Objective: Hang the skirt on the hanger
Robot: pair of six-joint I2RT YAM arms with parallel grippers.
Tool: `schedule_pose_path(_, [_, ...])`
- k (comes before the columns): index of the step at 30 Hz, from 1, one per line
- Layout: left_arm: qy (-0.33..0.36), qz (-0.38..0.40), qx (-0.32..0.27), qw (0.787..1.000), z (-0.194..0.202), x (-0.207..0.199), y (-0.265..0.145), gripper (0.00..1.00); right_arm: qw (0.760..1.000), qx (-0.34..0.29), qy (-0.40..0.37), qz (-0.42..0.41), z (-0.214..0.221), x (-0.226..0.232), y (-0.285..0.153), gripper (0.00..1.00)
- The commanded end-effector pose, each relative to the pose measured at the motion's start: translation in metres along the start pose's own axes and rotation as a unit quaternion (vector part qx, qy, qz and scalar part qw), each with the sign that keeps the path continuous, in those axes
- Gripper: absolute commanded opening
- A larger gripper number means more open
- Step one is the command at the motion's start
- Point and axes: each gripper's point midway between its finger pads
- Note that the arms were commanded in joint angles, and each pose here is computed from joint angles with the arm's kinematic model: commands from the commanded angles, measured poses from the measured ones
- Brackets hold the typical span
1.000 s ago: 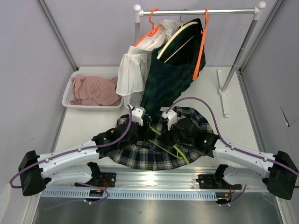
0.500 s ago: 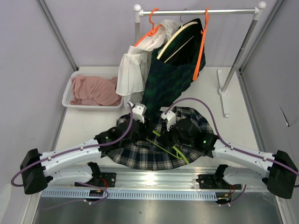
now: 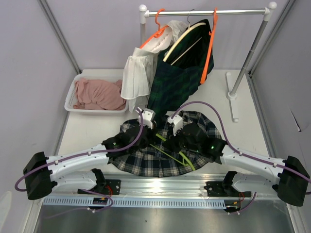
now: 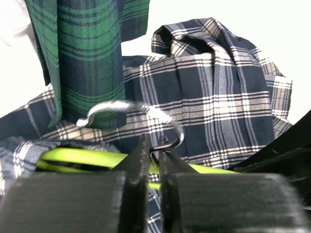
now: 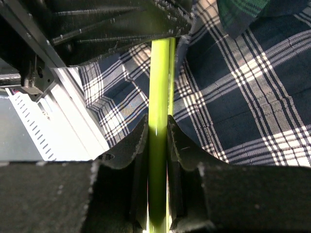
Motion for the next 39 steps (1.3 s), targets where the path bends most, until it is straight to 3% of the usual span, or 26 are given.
schedule_pose_path(1, [-0.021, 0.0, -0.035, 0.999, -0.02, -0.003, 0.002, 0.0, 1.0, -0.004, 0.007, 0.009, -0.009, 0.002, -0.003, 0.0])
schedule_pose_path(3, [-0.021, -0.006, -0.037, 0.999, -0.02, 0.0, 0.001, 0.0, 1.0, 0.008, 0.015, 0.023, -0.006, -0.001, -0.005, 0.01])
schedule_pose_path(9, [-0.017, -0.029, -0.048, 0.998, -0.022, 0.013, -0.003, 0.0, 0.994, 0.011, 0.038, 0.103, -0.012, -0.022, -0.024, 0.55])
schedule_pose_path(15, [-0.019, -0.04, -0.059, 0.997, -0.024, 0.021, -0.006, 0.0, 0.988, -0.012, 0.076, 0.136, -0.021, -0.03, -0.055, 0.73])
schedule_pose_path(22, [-0.035, -0.085, -0.075, 0.993, -0.03, 0.043, -0.009, 0.0, 0.954, -0.006, 0.171, 0.248, 0.0, -0.064, -0.092, 0.74])
schedule_pose_path(27, [-0.042, -0.086, -0.083, 0.992, -0.036, 0.047, -0.01, 0.0, 0.928, 0.044, 0.219, 0.299, 0.041, -0.076, -0.102, 0.62])
schedule_pose_path(33, [-0.041, -0.078, -0.081, 0.993, -0.036, 0.045, -0.009, 0.0, 0.948, 0.07, 0.225, 0.213, 0.073, -0.049, -0.081, 0.63])
schedule_pose_path(39, [-0.043, -0.074, -0.082, 0.993, -0.036, 0.044, -0.009, 0.0, 0.95, 0.09, 0.23, 0.19, 0.096, -0.039, -0.062, 0.73])
Point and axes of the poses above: each gripper's point midway between its finger pads, its own y axis out along the fingers, its own x axis along the line the jaws close on, z = x × y, and after that the axes turned 6 degrees about -y, right-handed
